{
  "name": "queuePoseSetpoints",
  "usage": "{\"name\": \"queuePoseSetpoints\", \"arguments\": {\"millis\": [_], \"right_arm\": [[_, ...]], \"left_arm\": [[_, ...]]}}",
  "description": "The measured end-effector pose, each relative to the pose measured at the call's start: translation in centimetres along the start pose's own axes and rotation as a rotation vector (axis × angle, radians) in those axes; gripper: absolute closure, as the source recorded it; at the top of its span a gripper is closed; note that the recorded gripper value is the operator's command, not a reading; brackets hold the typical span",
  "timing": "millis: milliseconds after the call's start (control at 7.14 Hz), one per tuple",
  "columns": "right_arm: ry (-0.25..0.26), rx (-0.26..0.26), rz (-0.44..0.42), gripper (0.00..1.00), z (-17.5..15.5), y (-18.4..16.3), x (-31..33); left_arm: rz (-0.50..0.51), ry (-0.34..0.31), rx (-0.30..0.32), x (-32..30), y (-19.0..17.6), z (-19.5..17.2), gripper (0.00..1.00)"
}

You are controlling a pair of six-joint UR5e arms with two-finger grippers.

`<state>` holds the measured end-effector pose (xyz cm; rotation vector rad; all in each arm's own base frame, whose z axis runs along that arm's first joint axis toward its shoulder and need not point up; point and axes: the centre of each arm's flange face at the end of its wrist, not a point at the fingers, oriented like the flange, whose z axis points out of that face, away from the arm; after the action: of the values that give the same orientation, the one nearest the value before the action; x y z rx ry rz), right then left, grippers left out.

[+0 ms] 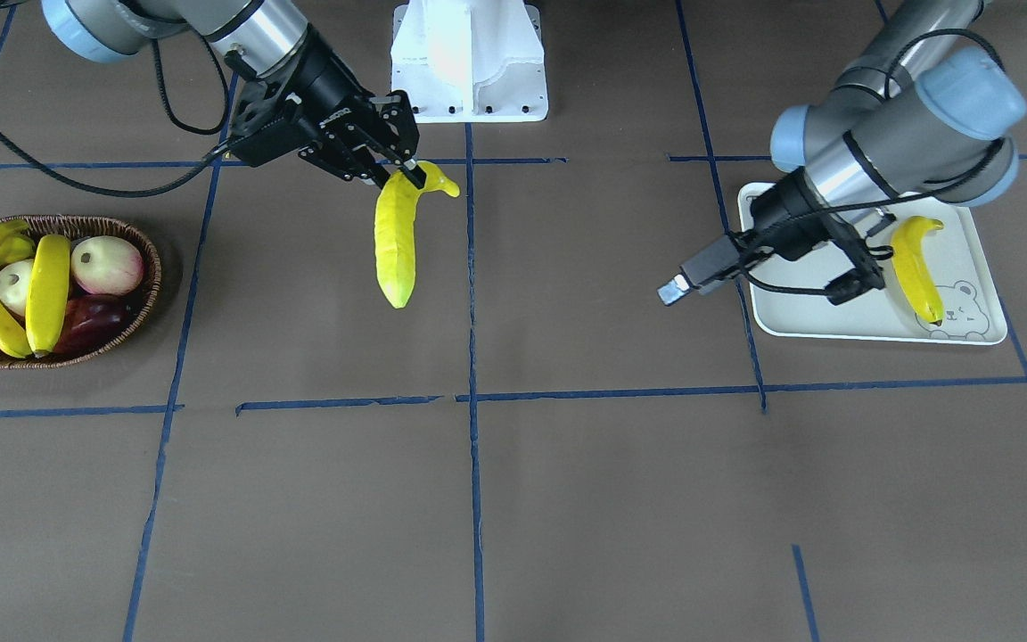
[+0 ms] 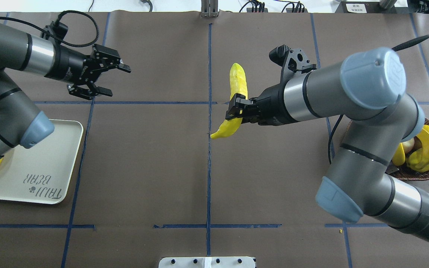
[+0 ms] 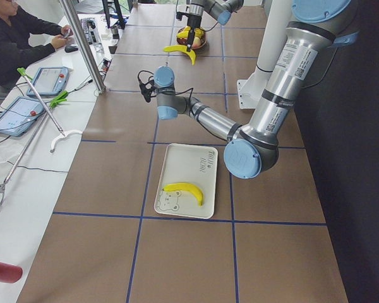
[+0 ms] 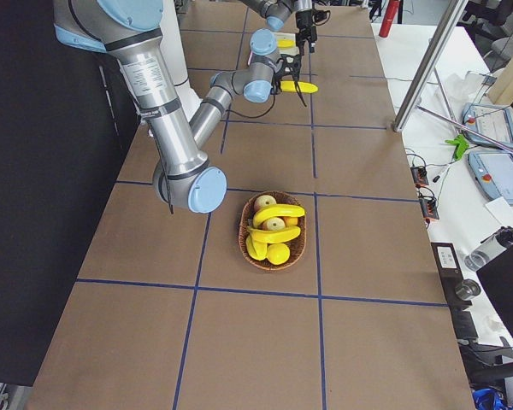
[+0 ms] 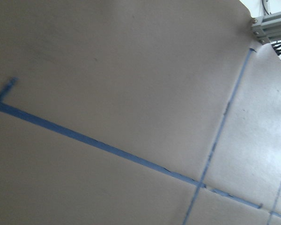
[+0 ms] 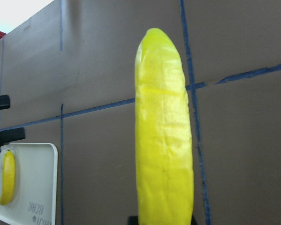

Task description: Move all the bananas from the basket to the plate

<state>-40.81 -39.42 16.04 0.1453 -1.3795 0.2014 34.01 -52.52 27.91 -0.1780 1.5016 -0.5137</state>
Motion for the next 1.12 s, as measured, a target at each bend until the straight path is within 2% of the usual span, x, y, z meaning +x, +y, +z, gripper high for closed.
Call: {"name": "queuePoseSetpoints", "arguments": {"millis": [140, 280, 560, 700, 840, 980, 1120], "right_arm": [[-0.044, 0.002, 0.004, 0.97, 1.5, 1.9, -0.4], [-0.064, -0.003, 0.000, 0.97, 2.5, 3.2, -0.6], [-0.076, -0.016, -0.005, 0.97, 3.2, 4.4, -0.9], [-0.079, -0.018, -0.005, 0.97, 3.3, 4.6, -1.0], [-0.081, -0.019, -0.006, 0.97, 3.3, 4.6, -1.1], [-0.082, -0.020, -0.006, 0.97, 3.3, 4.7, -1.2], [-0.082, -0.021, -0.007, 0.97, 3.3, 4.7, -1.2]], "left_arm": [[-0.034, 0.050, -0.027, 3.0, 3.5, 2.2, 0.04], [-0.039, 0.082, -0.059, 5.2, 6.2, 3.6, 0.04], [-0.019, 0.113, -0.117, 7.8, 10.3, 5.7, 0.04], [-0.013, 0.128, -0.122, 8.4, 11.8, 6.7, 0.04], [-0.012, 0.138, -0.115, 8.3, 13.1, 7.9, 0.08], [-0.011, 0.139, -0.115, 8.0, 14.2, 8.9, 0.38], [-0.011, 0.135, -0.120, 7.7, 14.9, 9.7, 0.84]]}}
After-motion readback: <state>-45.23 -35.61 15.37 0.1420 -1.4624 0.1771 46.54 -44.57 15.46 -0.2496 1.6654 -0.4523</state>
